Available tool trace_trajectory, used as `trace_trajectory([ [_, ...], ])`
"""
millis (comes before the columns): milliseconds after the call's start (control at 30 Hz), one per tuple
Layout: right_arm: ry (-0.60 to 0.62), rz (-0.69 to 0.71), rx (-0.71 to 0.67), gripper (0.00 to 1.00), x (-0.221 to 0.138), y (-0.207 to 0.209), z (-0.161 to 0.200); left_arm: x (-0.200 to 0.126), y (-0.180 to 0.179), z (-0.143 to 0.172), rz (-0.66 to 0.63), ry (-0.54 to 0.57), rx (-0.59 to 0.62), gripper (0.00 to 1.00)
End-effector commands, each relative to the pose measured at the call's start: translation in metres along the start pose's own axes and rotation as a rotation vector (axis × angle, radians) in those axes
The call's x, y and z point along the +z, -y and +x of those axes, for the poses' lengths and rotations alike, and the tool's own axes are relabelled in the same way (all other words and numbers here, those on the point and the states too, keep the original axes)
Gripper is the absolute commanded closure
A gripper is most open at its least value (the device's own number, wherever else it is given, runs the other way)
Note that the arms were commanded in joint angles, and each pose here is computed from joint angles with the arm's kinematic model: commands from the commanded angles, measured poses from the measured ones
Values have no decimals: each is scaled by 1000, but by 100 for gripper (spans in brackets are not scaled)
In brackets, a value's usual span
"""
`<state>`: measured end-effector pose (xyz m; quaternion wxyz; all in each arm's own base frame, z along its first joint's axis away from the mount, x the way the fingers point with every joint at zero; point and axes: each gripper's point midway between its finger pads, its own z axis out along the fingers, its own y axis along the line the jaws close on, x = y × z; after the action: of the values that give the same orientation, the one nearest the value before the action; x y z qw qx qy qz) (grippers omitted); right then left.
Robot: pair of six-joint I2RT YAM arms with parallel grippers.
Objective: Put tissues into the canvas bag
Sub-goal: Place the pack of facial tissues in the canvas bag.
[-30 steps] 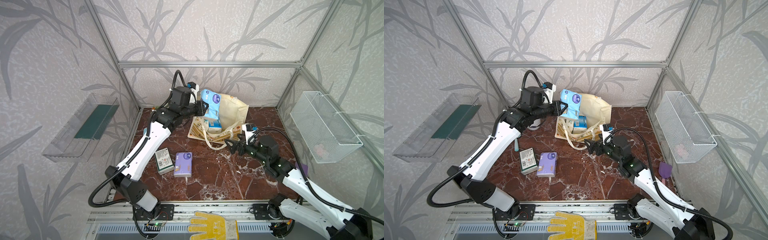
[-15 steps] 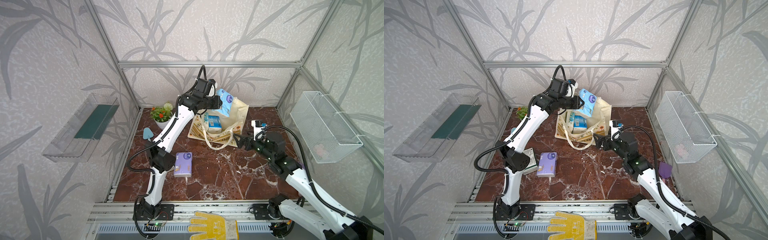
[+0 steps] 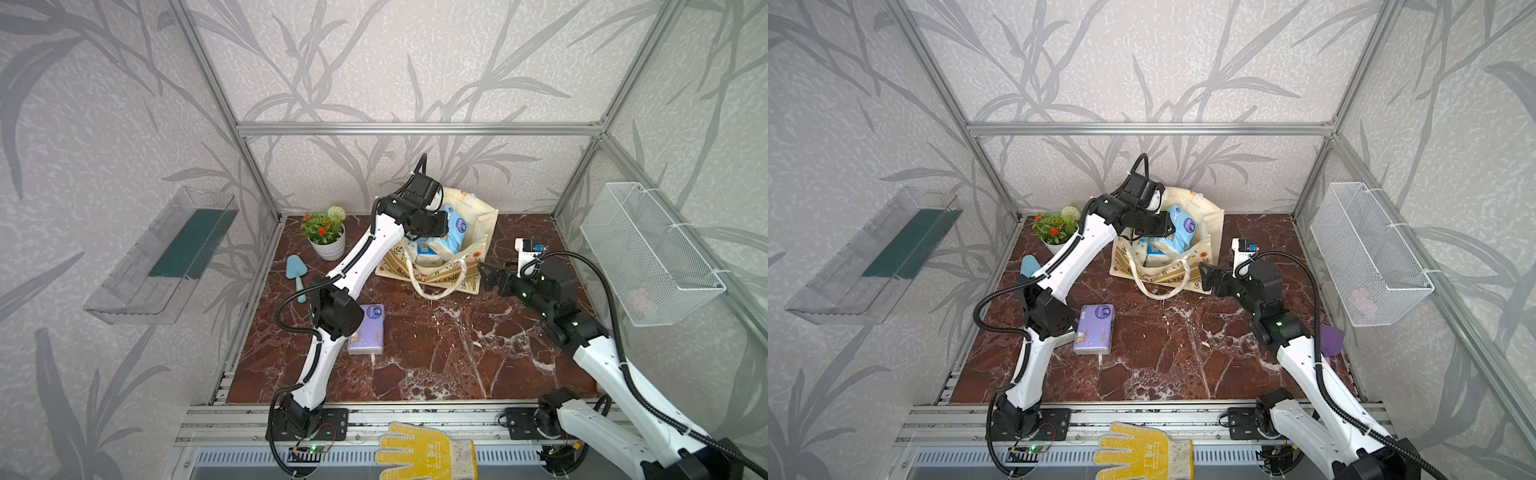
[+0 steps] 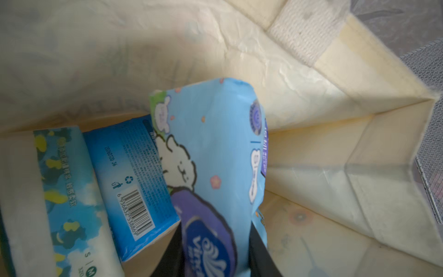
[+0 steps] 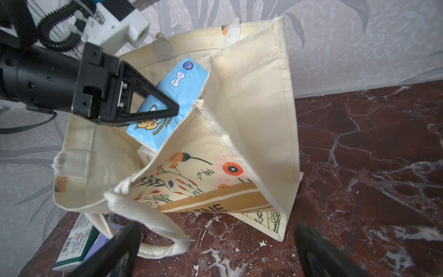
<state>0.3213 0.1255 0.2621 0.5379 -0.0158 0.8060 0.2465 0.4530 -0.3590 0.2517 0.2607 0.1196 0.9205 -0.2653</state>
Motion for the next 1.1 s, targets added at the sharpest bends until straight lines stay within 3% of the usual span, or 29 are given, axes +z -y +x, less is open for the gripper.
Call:
trace_trajectory([
  [0,14,3,18,0,-3,1,-5,14,0,14,-5,-52,-31,72],
  [533,-5,27,55,0,-3,11,6,64,-7,50,-12,-177,-66,72],
  [733,-2,30,58,0,-5,12,6,70,-22,63,-77,-222,-51,71],
  [1067,1,36,62,0,-9,13,7,70,-50,60,-180,-210,-55,54],
])
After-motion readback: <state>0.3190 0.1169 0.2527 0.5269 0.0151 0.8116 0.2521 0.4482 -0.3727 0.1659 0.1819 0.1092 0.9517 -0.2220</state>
